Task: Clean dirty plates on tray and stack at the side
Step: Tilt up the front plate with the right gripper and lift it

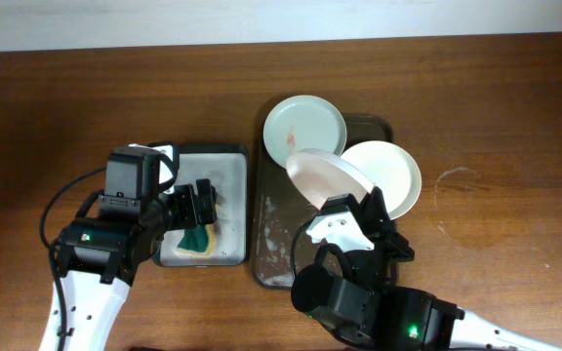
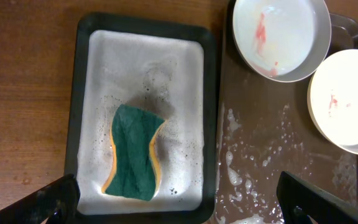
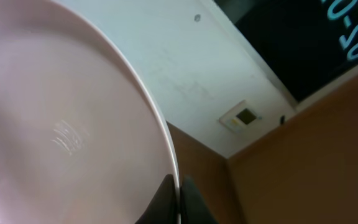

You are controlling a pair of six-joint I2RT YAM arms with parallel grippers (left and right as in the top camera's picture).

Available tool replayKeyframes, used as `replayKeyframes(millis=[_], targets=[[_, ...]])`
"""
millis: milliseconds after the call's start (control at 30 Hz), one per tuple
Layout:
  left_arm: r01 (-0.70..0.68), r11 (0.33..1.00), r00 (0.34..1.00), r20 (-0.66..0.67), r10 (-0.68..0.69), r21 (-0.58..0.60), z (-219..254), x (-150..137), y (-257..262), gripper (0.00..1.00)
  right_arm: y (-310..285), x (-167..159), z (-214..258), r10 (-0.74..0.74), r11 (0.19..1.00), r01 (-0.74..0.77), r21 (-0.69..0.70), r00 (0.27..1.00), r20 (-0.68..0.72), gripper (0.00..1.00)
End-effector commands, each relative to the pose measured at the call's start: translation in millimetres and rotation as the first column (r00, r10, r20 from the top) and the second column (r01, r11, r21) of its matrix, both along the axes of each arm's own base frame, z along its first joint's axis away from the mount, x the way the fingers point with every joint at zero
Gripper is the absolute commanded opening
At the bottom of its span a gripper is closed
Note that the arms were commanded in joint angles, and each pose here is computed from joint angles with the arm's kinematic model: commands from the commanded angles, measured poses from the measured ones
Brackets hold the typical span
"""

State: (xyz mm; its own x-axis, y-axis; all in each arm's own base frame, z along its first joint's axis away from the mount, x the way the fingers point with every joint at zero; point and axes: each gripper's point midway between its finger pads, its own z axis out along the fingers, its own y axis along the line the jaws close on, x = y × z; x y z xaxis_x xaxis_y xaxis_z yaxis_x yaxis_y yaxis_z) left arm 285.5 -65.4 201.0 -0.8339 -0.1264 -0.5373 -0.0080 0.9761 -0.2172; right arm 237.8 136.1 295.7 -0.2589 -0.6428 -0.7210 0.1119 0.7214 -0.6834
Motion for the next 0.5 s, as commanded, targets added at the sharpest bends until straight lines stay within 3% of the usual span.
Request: replayKeyframes(millis=[0,33,67,100,133,167,200,300,367,467], targets=[[-0.002,1.0,1.0,0.025,0.002,0.006,8,3,2,1.0,-4,2,18,-0.036,0.999,0.034,0.031,0.998,0.046,0.04],[-0.002,1.0,1.0,0.025,0.002,0.007,8,3,2,0.99,11,3,10,0.053,0.997,-0.054,-0.053,0.998,-0.027,0.04],[-0.002,1.0,1.0,0.025,0.002,0.007,8,3,2,0.99,-1,1,19,-0.018,0.997,0.02,-0.079,1.0,0.022,0.04],[-0.002,1.0,1.0,0.025,0.002,0.006,8,3,2,1.0,-9,-1,27,-0.08,0.997,0.081,-0.01,0.993,0.082,0.04],[-0.002,1.0,1.0,0.024,0.002,0.007,7,3,2,0.99,7,2,18,0.014,0.999,-0.013,-0.053,1.0,0.014,0.04],[-0.002,1.0,1.0,0.025,0.002,0.006,8,3,2,1.0,4,1,20,-0.003,0.994,0.005,-0.106,1.0,0.017,0.04],[-0.002,1.0,1.0,0.025,0.002,0.007,8,3,2,0.99,-7,0,29,-0.084,0.996,0.086,-0.022,0.993,0.084,0.04],[-0.002,1.0,1.0,0.025,0.002,0.007,8,3,2,0.99,14,6,7,0.035,0.987,-0.037,0.157,0.999,0.015,0.04],[-0.002,1.0,1.0,0.025,0.002,0.007,8,3,2,0.99,37,9,-39,0.171,0.877,-0.076,0.475,0.972,-0.159,0.04],[-0.002,1.0,1.0,0.024,0.002,0.007,7,3,2,1.0,30,19,-78,0.209,0.797,0.047,0.602,0.913,-0.349,0.04]])
